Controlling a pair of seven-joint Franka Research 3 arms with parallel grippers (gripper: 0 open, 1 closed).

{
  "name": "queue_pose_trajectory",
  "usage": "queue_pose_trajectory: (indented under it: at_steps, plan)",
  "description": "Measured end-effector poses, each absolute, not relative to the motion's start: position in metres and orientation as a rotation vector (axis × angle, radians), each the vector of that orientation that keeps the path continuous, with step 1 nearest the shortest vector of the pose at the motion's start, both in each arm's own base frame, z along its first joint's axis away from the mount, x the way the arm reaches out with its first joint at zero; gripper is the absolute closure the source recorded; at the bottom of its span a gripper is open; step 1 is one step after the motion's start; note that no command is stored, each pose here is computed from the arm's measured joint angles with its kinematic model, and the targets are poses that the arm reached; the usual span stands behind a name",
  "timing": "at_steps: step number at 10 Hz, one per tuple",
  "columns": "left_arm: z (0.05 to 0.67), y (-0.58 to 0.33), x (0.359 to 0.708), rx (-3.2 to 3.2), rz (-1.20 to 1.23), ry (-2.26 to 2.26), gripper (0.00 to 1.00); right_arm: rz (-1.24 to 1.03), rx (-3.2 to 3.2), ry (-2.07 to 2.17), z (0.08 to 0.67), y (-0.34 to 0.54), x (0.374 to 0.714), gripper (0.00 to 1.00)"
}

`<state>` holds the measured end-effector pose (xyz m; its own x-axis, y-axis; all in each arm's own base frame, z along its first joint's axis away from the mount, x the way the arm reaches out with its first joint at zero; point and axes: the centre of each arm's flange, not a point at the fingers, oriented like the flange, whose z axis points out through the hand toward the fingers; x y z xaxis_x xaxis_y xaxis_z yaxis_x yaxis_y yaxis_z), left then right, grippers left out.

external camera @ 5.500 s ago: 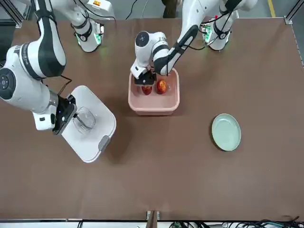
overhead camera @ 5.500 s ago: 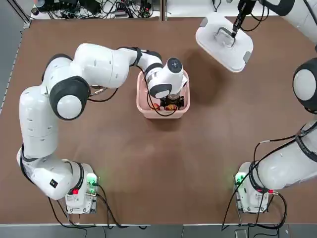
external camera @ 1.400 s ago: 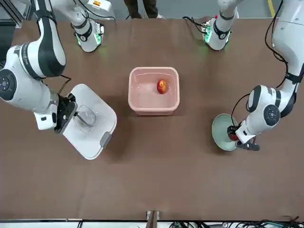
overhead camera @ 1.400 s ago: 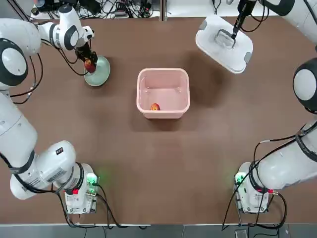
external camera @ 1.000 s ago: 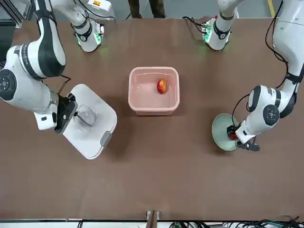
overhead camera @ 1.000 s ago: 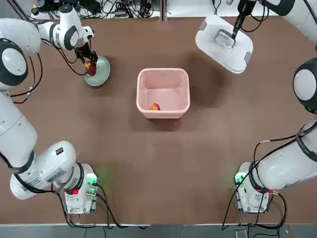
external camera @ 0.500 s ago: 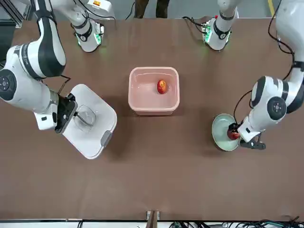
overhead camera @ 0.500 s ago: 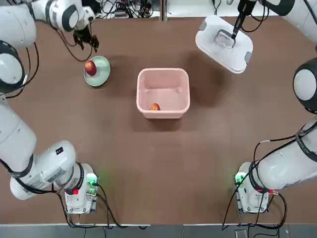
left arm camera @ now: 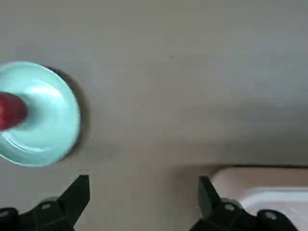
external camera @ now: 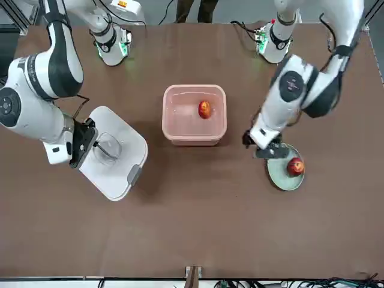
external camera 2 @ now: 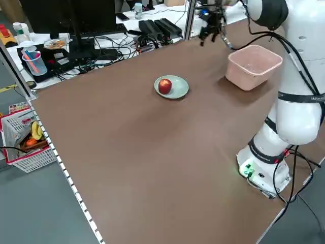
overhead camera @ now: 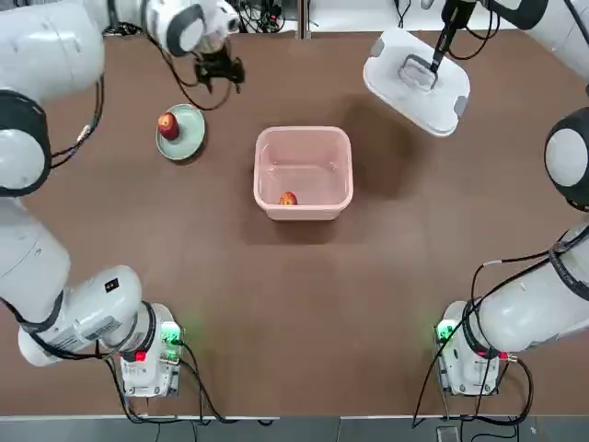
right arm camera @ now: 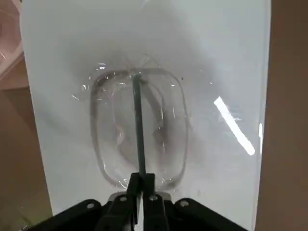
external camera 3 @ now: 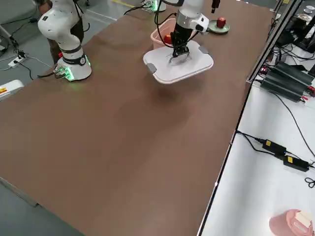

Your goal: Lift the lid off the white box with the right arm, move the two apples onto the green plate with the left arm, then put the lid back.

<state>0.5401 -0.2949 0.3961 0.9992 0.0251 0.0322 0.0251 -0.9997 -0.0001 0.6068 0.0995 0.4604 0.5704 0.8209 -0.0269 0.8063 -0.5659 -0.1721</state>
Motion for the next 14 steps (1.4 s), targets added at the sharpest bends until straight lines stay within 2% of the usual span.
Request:
queue_pose_trajectory:
  at_steps: [4,8,11,14]
  plan:
    - [0.378,-0.402,0.465,-3.147,0.02,-0.133,0.04,0.159,-2.656,-1.386,0.46,0.1,0.607,0.94]
    - [0.339,-0.44,0.432,-3.143,0.144,-0.174,0.04,0.164,-2.655,-1.385,0.46,0.099,0.606,0.94]
    - [0.294,-0.453,0.401,-3.164,0.099,-0.099,0.04,0.164,-2.654,-1.386,0.46,0.1,0.606,0.94]
    - [0.284,-0.472,0.367,-3.166,0.111,-0.08,0.04,0.164,-2.654,-1.386,0.46,0.1,0.606,0.94]
